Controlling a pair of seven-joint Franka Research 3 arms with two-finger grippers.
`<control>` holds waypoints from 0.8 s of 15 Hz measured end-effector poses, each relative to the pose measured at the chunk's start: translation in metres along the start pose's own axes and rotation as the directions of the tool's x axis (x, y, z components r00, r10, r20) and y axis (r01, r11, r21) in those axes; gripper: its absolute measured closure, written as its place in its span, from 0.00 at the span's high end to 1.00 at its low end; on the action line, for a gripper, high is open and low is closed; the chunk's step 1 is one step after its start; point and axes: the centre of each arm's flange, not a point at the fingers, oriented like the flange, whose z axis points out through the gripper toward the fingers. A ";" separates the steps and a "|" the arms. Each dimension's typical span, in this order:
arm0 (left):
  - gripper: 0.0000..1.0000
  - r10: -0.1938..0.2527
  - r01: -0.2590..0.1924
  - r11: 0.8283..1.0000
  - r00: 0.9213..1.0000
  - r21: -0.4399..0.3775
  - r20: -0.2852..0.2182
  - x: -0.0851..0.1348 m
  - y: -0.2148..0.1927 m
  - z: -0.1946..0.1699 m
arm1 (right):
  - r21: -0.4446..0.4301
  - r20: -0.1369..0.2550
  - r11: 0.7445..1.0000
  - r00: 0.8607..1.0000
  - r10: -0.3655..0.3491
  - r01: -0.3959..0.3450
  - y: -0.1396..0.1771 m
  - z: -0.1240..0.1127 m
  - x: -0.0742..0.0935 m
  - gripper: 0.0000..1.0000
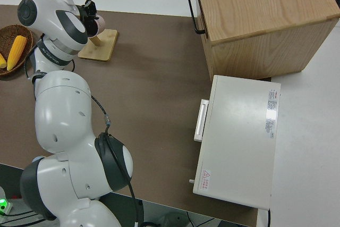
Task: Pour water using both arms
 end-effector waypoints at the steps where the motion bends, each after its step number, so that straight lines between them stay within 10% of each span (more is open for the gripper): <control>1: 0.63 0.000 0.000 1.000 1.000 0.000 0.000 0.000 0.000 0.000 | -0.001 -0.001 1.000 1.000 0.000 0.000 0.000 0.000 0.000 0.06; 12: 0.63 0.000 0.000 1.000 1.000 0.000 0.000 0.000 0.000 0.000 | 0.001 -0.001 0.999 0.999 0.036 -0.036 0.000 0.001 0.000 0.06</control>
